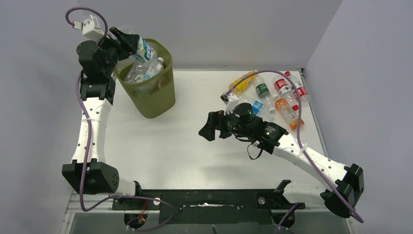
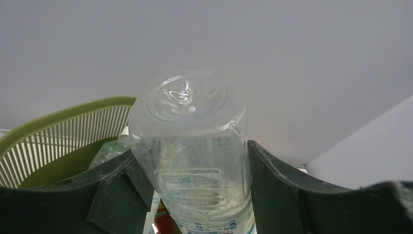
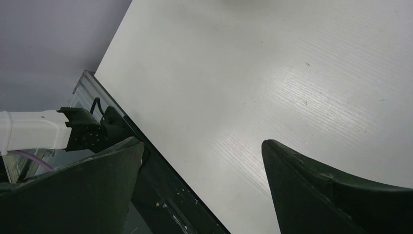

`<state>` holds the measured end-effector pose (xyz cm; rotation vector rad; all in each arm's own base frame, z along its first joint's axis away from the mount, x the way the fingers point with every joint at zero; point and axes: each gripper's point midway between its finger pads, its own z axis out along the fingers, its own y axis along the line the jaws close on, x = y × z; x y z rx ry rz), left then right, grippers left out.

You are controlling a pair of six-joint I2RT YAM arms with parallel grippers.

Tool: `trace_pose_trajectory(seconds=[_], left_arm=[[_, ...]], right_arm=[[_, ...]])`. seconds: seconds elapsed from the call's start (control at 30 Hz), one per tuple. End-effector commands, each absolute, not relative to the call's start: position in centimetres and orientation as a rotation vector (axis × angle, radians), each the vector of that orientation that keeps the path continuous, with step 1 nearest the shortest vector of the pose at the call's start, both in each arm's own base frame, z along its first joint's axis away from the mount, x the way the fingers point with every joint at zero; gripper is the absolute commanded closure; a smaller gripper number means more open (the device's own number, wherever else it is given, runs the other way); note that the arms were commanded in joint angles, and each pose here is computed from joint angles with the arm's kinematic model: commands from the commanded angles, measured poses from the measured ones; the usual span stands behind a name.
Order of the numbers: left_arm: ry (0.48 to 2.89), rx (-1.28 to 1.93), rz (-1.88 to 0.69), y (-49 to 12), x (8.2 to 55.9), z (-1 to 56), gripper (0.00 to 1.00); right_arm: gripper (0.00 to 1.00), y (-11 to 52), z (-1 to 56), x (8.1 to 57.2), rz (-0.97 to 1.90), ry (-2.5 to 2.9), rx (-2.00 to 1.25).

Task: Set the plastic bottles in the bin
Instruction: Place the plastic bottle in the trash bin.

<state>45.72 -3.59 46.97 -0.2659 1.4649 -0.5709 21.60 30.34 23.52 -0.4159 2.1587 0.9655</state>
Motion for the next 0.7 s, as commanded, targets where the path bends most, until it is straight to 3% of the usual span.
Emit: trace_pose_trajectory(seconds=[0.0,0.23,0.43,0.53,0.6,0.67], left_arm=[[1.345,-0.217,-0.464,-2.1,47.7,48.1,0.50],[1.320,-0.189,-0.404,-1.5,50.3,46.4,0.49],[1.353,-0.047,-0.401,-6.0,51.0,43.1,0.44],[1.405,0.056,-0.389,-9.0,50.9,41.0,0.35],[1.442,0.109,-0.396,-10.5,50.4,40.1,0.18],[1.487,0.152,-0.369,-11.0,49.7,39.1,0.13]], right_arm=[[0.02,30.4,24.4,21.7,0.976,2.123,-0.417],[0.02,30.0,23.5,21.4,0.966,2.143,-0.408],[0.01,29.7,23.1,21.7,0.943,2.151,-0.395],[0.01,29.7,23.1,21.9,0.932,2.155,-0.399],[0.01,29.7,22.9,22.0,0.923,2.162,-0.402],[0.01,29.6,22.9,22.2,0.914,2.164,-0.403]])
